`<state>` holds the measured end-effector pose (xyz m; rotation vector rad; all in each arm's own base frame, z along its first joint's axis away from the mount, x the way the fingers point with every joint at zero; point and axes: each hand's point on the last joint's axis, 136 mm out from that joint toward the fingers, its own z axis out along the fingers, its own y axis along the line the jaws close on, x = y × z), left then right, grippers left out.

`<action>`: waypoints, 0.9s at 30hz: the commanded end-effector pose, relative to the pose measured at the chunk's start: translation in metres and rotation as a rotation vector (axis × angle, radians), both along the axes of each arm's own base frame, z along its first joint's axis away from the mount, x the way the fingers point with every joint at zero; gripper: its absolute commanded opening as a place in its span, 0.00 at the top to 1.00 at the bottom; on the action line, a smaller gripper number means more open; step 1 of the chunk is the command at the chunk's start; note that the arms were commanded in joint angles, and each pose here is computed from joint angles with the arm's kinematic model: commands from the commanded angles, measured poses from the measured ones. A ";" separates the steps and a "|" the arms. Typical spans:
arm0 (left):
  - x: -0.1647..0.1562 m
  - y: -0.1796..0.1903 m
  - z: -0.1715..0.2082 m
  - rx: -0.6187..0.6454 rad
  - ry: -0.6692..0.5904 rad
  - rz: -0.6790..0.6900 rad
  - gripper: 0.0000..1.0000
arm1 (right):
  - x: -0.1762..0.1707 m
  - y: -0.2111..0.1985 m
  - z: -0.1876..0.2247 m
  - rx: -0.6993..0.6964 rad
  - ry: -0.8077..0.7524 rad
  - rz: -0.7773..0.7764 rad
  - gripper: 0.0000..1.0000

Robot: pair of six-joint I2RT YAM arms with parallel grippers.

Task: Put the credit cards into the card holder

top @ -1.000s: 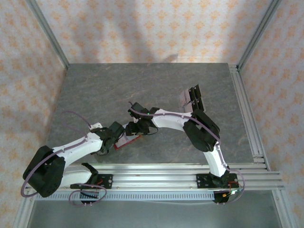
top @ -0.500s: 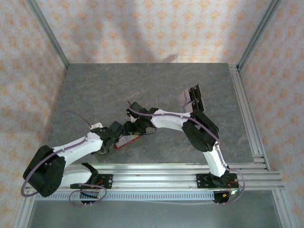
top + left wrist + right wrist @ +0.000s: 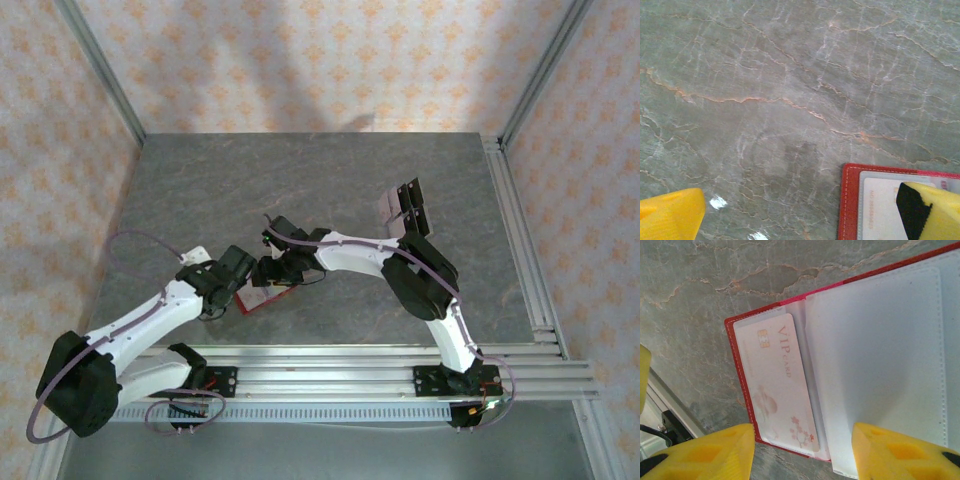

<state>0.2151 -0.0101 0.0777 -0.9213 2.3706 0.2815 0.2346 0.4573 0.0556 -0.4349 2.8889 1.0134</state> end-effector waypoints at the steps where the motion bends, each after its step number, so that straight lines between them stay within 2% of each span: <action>1: -0.005 0.011 0.003 0.054 0.027 0.012 0.00 | 0.015 -0.001 0.009 -0.013 -0.063 -0.012 0.46; 17: 0.003 -0.003 -0.010 0.030 0.076 -0.034 0.00 | 0.051 -0.056 -0.040 -0.202 -0.073 -0.128 0.46; 27: 0.015 -0.012 -0.011 0.025 0.094 -0.073 0.00 | 0.064 -0.114 -0.054 -0.322 -0.083 -0.244 0.47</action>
